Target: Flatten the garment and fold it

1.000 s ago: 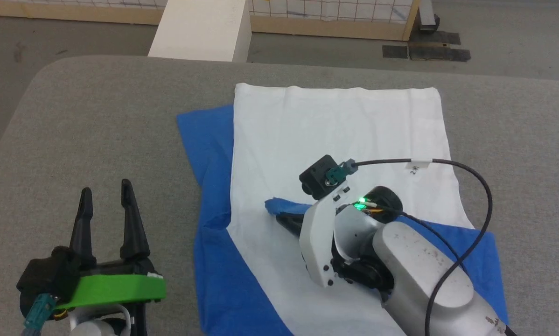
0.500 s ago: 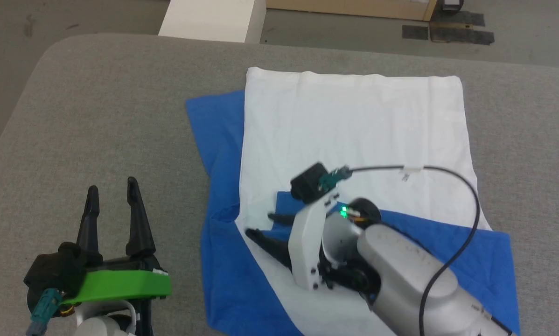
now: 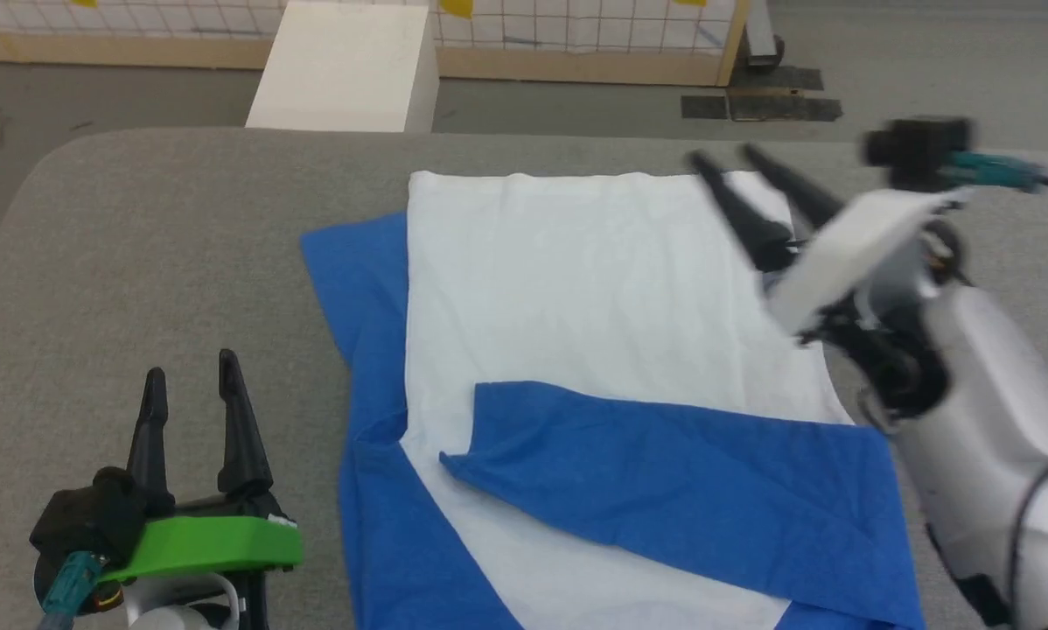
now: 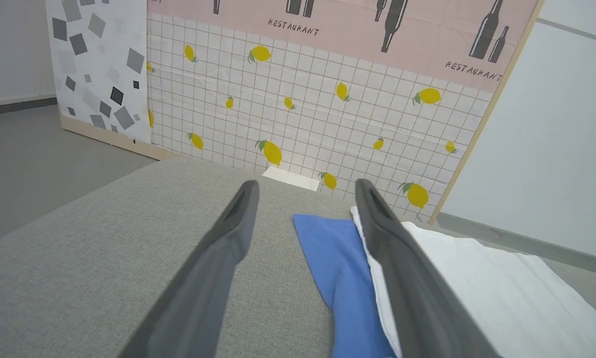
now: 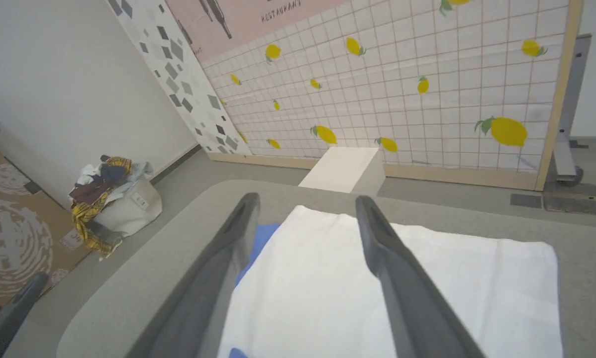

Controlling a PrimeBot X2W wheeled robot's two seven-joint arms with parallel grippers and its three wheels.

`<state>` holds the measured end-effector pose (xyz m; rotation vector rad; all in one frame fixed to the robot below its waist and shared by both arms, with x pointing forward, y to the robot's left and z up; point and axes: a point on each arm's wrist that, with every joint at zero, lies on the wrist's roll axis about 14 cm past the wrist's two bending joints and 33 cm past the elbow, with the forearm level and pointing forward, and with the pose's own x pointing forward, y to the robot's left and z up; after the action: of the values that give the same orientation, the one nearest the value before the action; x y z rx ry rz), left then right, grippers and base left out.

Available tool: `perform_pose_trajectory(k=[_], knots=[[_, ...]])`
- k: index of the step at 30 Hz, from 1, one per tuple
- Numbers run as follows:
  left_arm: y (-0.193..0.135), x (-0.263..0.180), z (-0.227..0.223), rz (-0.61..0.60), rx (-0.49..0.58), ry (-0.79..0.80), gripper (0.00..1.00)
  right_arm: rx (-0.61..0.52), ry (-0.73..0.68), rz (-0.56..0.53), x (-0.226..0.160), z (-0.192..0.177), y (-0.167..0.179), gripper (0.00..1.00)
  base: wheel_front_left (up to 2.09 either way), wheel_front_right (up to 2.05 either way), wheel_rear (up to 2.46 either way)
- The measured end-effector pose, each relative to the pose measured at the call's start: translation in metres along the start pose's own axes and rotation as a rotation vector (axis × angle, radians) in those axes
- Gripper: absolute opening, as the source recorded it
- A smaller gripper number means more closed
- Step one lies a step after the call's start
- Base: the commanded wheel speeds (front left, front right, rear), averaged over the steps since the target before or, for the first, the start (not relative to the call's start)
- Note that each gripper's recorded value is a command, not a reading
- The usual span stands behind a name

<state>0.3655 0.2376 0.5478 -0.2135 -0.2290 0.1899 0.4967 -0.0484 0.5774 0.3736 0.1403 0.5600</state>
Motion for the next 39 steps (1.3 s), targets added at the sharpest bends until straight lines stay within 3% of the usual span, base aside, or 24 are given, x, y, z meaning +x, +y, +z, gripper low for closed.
perform_pose_trajectory(k=[9,16,21,28,33,35,36,39], knots=[[-0.013,-0.001,-0.006,-0.041,-0.018,0.018,1.0,0.045,-0.166,-0.407,-0.107,0.027,-0.124,1.0,0.0,0.0,0.0],[-0.015,0.001,-0.025,-0.042,-0.037,0.081,1.0,-0.006,-0.154,-0.601,-0.163,0.018,-0.162,1.0,0.0,0.0,0.0],[-0.02,0.023,-0.04,-0.074,-0.021,0.153,1.0,-0.023,-0.138,-0.652,-0.173,0.012,-0.168,1.0,0.0,0.0,0.0],[-0.022,0.101,-0.053,-0.111,0.032,0.304,1.0,-0.026,-0.114,-0.676,-0.166,0.008,-0.178,1.0,0.0,0.0,0.0],[-0.009,0.151,-0.079,-0.056,0.047,0.549,1.0,-0.034,-0.096,-0.684,-0.152,0.004,-0.191,1.0,0.0,0.0,0.0],[-0.003,0.159,-0.095,-0.024,0.056,0.652,1.0,-0.032,-0.077,-0.689,-0.148,-0.003,-0.197,1.0,0.0,0.0,0.0],[0.001,0.165,-0.12,0.003,0.079,0.796,1.0,-0.021,-0.052,-0.704,-0.145,-0.014,-0.207,1.0,0.0,0.0,0.0],[0.0,0.162,-0.149,0.019,0.107,0.933,1.0,-0.014,-0.023,-0.727,-0.145,-0.026,-0.218,1.0,0.0,0.0,0.0]])
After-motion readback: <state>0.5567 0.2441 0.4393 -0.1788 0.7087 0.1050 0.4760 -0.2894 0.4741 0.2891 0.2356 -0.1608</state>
